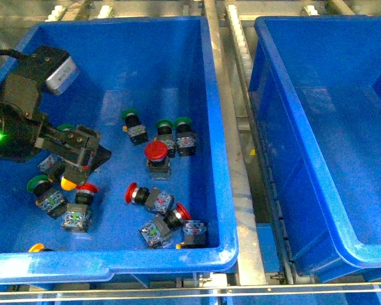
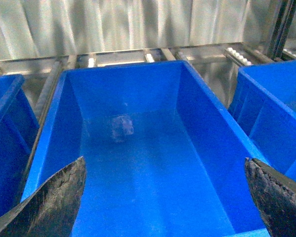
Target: Pick red and yellow buttons and place in box
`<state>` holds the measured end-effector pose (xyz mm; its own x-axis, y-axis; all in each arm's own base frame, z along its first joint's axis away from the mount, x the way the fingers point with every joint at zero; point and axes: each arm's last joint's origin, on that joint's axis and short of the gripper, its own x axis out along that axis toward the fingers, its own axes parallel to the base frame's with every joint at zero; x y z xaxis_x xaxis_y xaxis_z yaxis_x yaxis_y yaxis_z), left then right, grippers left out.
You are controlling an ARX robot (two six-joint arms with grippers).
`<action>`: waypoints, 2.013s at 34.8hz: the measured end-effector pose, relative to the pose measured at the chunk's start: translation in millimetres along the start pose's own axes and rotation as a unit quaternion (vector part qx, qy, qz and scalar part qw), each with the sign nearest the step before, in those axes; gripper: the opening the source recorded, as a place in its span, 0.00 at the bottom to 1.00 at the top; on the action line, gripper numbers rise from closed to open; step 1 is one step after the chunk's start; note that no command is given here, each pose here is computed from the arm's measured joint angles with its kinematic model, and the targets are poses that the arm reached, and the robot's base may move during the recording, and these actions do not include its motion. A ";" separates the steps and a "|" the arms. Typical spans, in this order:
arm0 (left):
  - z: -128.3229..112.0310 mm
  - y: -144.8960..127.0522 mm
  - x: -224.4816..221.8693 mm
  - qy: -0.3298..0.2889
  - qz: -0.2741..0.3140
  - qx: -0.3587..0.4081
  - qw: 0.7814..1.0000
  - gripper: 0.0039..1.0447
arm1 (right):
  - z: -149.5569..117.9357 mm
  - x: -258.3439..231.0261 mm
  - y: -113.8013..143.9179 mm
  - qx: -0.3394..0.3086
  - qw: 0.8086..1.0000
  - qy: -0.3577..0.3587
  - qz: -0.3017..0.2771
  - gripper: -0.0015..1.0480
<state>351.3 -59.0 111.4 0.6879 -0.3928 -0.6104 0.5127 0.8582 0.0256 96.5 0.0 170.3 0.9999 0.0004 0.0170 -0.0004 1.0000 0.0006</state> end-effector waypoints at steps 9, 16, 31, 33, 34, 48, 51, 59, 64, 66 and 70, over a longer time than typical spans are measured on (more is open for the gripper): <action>4.9 -3.0 28.7 0.017 -0.042 0.007 0.999 0.93 | 0.0 0.0 0.0 0.000 1.000 0.000 0.000 0.93; 6.7 -10.7 49.1 0.033 -0.078 0.025 0.996 0.93 | 0.0 0.0 0.0 0.000 1.000 0.000 0.000 0.93; 7.0 -17.7 87.1 0.044 -0.089 0.047 0.994 0.93 | 0.0 0.0 0.0 0.000 1.000 0.000 0.000 0.93; 6.7 -18.9 89.7 0.045 -0.091 0.048 0.994 0.93 | 0.0 0.0 0.0 0.000 1.000 0.000 0.000 0.93; 6.2 -19.4 91.2 0.046 -0.092 0.049 0.994 0.93 | 0.0 0.0 0.0 0.000 1.000 0.000 0.000 0.93; 14.0 -24.6 105.4 0.037 -0.098 0.059 0.993 0.93 | 0.0 0.0 0.0 0.000 1.000 0.000 0.000 0.93; 15.9 -27.4 108.4 0.034 -0.102 0.062 0.992 0.93 | 0.0 0.0 0.0 0.000 1.000 0.000 0.000 0.93; 19.7 -30.5 113.3 0.025 -0.107 0.066 0.992 0.93 | 0.0 0.0 0.0 0.000 1.000 0.000 0.000 0.93; 23.8 -31.5 116.6 0.020 -0.108 0.068 0.992 0.93 | 0.0 0.0 0.0 0.000 1.000 0.000 0.000 0.93; 25.1 -31.8 118.1 0.018 -0.110 0.068 0.991 0.93 | 0.0 0.0 0.0 0.000 1.000 0.000 0.000 0.93; 25.9 -31.8 120.4 0.017 -0.110 0.065 0.992 0.93 | 0.0 0.0 0.0 0.000 1.000 0.000 0.000 0.93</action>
<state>431.1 -142.2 57.6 0.5346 -0.5526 -0.6394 0.7125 0.7016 -0.0107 96.5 0.0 170.3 0.9999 0.0004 0.0170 -0.0004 1.0000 0.0006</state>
